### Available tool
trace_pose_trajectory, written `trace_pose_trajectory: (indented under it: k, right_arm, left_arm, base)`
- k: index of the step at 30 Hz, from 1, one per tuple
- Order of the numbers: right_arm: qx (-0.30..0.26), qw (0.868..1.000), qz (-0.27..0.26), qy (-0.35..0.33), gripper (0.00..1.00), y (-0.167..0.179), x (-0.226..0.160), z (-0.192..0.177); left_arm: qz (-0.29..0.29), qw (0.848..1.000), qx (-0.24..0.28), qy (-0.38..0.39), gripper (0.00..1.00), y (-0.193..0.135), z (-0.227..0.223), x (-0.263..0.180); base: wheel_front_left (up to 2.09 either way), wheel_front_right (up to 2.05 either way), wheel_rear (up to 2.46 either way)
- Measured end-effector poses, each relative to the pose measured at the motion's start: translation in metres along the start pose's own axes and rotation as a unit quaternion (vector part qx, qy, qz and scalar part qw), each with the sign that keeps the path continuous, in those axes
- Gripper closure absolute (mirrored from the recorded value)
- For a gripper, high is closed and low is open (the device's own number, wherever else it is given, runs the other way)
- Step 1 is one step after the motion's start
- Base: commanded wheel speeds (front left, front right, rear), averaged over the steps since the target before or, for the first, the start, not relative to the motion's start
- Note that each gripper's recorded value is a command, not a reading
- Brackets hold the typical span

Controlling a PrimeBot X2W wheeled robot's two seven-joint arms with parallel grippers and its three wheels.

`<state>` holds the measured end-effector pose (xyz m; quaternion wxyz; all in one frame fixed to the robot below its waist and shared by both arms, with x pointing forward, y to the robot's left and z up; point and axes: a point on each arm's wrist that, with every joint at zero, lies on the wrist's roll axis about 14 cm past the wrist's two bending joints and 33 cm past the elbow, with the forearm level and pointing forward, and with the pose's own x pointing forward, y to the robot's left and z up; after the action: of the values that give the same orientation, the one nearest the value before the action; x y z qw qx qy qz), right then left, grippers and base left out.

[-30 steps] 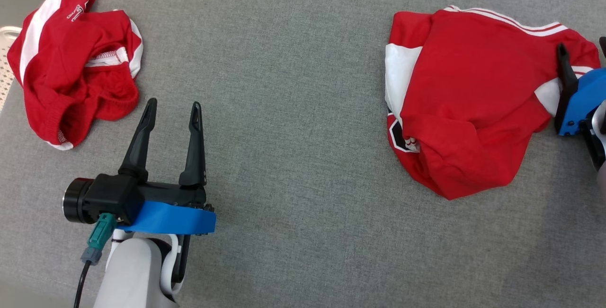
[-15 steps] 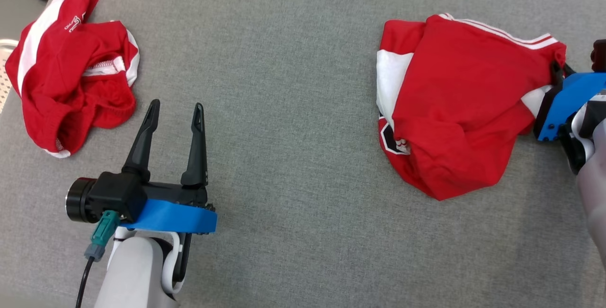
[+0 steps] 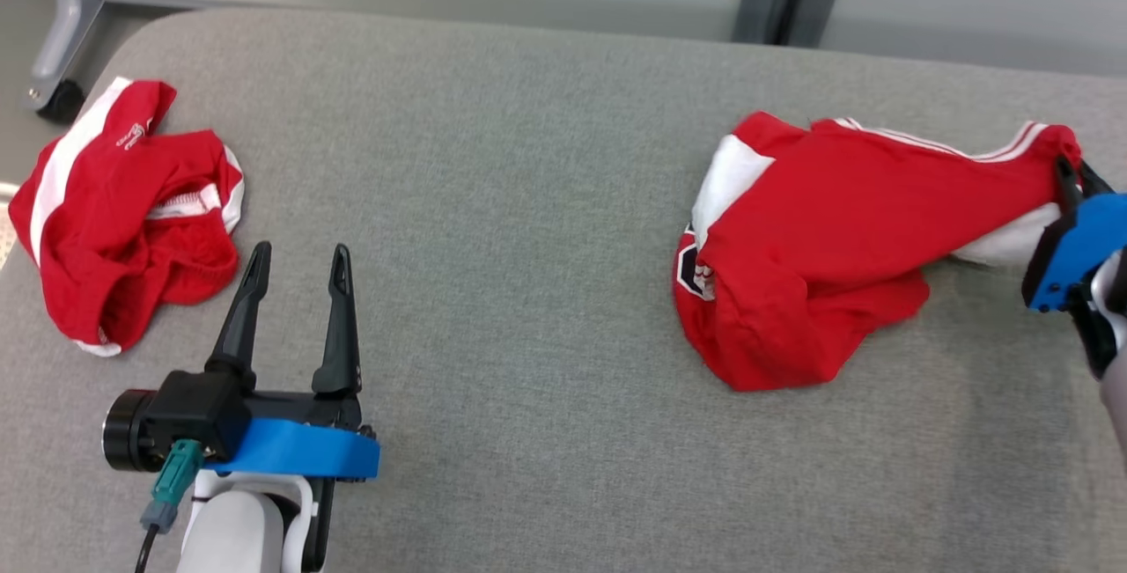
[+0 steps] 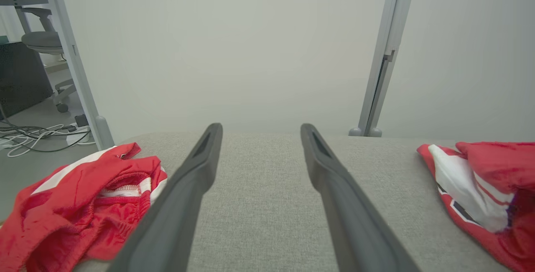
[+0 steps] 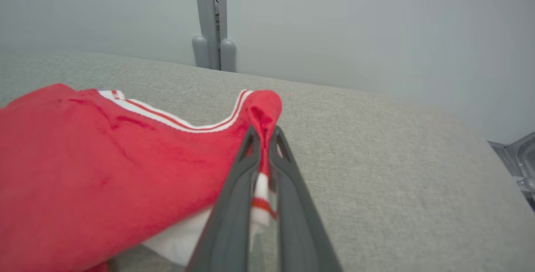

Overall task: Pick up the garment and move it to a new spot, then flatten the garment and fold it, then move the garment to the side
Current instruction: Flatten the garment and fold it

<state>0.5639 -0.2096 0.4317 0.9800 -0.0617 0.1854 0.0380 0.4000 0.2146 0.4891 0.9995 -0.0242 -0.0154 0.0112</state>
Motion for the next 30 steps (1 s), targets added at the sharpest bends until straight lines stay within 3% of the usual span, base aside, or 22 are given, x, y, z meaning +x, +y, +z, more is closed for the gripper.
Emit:
trace_pose_trajectory:
  k: [8, 14, 21, 30]
  right_arm:
    - [-0.015, 0.993, -0.067, -0.093, 1.00, -0.074, -0.043, 0.057]
    - [-0.037, 0.981, -0.059, -0.179, 1.00, -0.072, -0.056, 0.118]
    - [-0.053, 0.963, 0.043, -0.261, 1.00, 0.021, -0.064, 0.163]
    - [-0.019, 0.937, 0.212, -0.278, 1.00, 0.172, -0.087, 0.151]
  left_arm:
    - [-0.015, 0.999, -0.006, -0.027, 0.00, -0.012, 0.018, -0.009]
    - [-0.019, 0.999, -0.010, -0.041, 0.00, -0.016, 0.027, -0.012]
    - [-0.006, 0.999, -0.015, -0.040, 0.00, -0.009, 0.027, -0.024]
    - [0.019, 0.999, -0.015, -0.039, 0.00, 0.006, 0.028, -0.040]
  base:
    - [0.00, 0.00, 0.00]
    - [0.00, 0.00, 0.00]
    - [0.00, 0.00, 0.00]
    - [0.00, 0.00, 0.00]
